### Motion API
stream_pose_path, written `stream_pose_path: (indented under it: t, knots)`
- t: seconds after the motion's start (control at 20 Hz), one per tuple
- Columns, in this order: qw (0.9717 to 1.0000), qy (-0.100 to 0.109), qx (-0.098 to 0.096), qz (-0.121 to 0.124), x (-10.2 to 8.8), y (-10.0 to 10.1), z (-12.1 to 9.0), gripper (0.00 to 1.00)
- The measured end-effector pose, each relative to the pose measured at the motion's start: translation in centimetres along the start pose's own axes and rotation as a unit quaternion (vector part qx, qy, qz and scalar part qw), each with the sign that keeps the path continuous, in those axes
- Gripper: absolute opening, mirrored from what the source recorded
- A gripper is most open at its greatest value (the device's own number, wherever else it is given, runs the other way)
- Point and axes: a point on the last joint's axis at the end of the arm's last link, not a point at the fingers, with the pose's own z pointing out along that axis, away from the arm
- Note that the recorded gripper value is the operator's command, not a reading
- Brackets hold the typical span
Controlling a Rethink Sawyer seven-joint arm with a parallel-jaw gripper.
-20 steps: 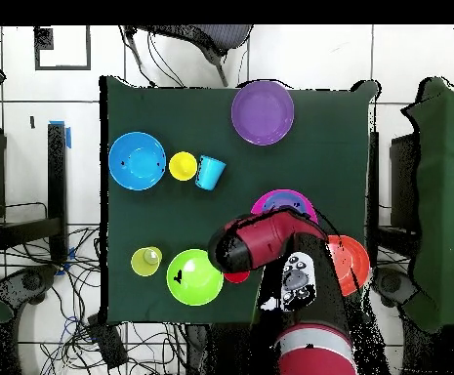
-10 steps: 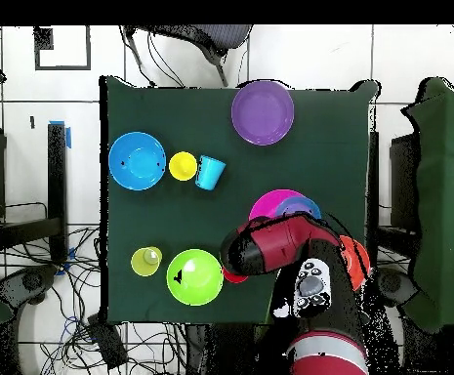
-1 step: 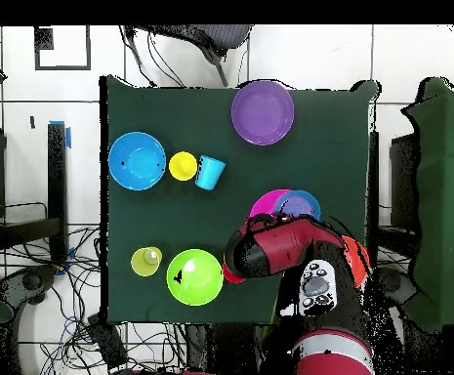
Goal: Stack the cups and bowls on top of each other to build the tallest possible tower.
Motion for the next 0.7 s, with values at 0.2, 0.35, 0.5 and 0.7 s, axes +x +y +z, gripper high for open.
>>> stream_pose_path:
  t: [0.2, 0.35, 0.5, 0.7]
  knots:
    - [0.9999, -0.004, -0.006, 0.014, 0.7, -0.8, 0.4, 0.0]
    - [0.9996, 0.001, -0.009, 0.025, 1.4, -1.4, 0.7, 0.0]
    - [0.999, 0.008, -0.018, 0.04, 2.1, -1.7, 1.0, 0.0]
    - [0.9976, 0.008, -0.032, 0.061, 2.3, -1.9, 1.0, 0.0]
